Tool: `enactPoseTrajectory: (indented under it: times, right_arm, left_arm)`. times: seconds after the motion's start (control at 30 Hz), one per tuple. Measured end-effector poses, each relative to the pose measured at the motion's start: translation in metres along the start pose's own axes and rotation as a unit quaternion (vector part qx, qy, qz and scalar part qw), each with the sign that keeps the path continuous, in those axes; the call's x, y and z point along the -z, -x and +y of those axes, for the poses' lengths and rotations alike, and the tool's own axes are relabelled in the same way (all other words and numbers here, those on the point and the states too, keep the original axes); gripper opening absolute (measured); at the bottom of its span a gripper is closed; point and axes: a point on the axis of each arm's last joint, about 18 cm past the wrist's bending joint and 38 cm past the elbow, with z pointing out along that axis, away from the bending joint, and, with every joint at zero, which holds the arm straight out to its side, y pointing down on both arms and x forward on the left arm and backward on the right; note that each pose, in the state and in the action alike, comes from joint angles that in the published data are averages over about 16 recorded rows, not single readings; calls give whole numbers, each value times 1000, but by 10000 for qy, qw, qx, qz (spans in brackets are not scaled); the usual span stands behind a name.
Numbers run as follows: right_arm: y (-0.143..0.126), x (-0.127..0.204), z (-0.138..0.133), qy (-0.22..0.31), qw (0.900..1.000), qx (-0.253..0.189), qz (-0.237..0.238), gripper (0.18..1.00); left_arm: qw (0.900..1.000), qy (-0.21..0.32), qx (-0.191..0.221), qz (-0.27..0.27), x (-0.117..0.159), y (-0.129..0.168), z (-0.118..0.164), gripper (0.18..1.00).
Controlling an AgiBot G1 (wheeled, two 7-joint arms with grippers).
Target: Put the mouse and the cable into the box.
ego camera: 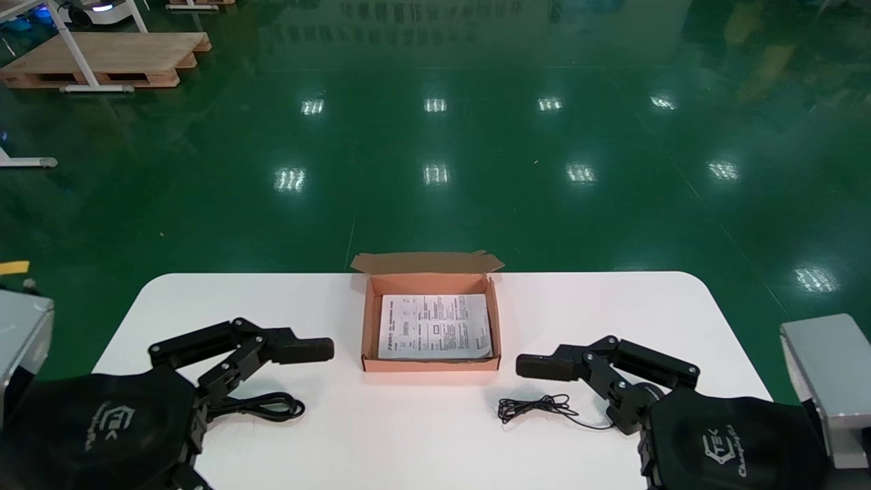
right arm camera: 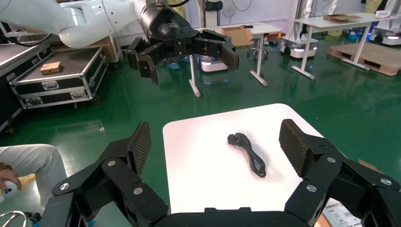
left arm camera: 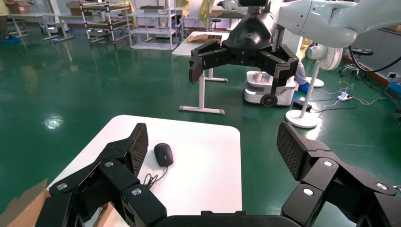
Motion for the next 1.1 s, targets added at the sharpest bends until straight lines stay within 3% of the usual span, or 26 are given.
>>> enactPoseTrajectory:
  times: [1.1]
  right_arm:
    - [0, 0, 0, 2, 10000, 1, -1, 1001]
  left_arm:
    - [10000, 0, 1, -5, 0, 0, 0, 1001]
